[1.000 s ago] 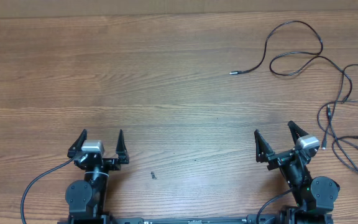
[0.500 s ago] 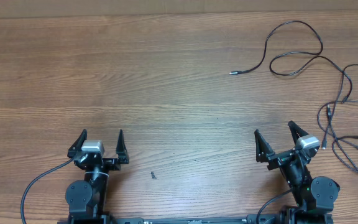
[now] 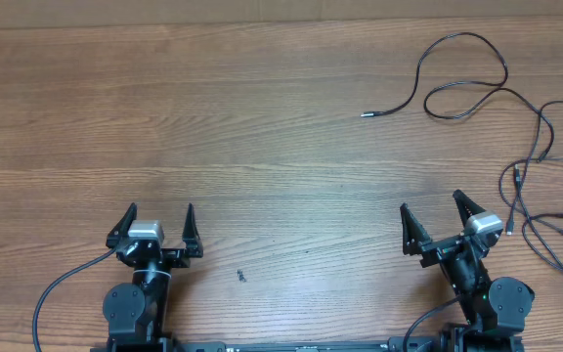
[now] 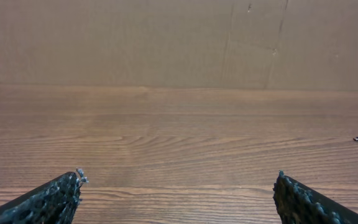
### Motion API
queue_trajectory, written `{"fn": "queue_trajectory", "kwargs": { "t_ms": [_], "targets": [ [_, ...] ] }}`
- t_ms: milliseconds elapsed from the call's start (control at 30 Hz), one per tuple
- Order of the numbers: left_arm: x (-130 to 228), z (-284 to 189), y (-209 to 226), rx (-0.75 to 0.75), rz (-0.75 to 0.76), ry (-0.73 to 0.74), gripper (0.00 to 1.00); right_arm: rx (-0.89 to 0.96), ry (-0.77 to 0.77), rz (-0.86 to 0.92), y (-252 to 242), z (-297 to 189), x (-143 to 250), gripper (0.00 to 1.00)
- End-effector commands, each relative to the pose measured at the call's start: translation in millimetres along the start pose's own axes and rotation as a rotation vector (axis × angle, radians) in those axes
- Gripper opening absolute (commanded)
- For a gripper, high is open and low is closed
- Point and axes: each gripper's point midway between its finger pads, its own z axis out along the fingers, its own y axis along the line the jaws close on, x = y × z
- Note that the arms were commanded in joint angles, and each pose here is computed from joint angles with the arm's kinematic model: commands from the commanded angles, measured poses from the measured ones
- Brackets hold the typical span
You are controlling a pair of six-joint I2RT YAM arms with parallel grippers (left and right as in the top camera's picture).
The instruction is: Untangle cables
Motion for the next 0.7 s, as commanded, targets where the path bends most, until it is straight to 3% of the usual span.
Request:
{"fn": "queue_trajectory", "kwargs": {
  "t_ms": [0,100,133,200,233,667],
  "targets": [
    [0.6,-0.2,0.3,-0.002,-0.007,-0.002,0.99,0.003,-0.006,-0.007,-0.5,0.3,1.3,1.0],
    [0.6,-0.2,0.3,-0.002,-0.007,-0.002,0.99,0.021,-0.008,-0.007,-3.6,0.2,1.0,1.0],
    [0.6,-0.2,0.2,-0.002,-0.007,-0.002,1.0,0.037,-0.008,-0.006,-6.4,0.1,1.2,0.87],
    [0.6,-0.2,0.3,-0.002,-0.007,-0.002,0.99,0.038,-0.007,-0.006,-6.6,0.1,1.3,0.79],
    [0.6,-0.2,0.2,-0.002,-0.007,-0.002,0.99,0.038,-0.007,-0.005,-6.6,0.1,1.3,1.0],
    [0.6,-0.2,0.3,-0.002,-0.007,-0.002,1.0,0.049,-0.008,-0.032,-8.4,0.0,1.1,1.0]
  ]
}}
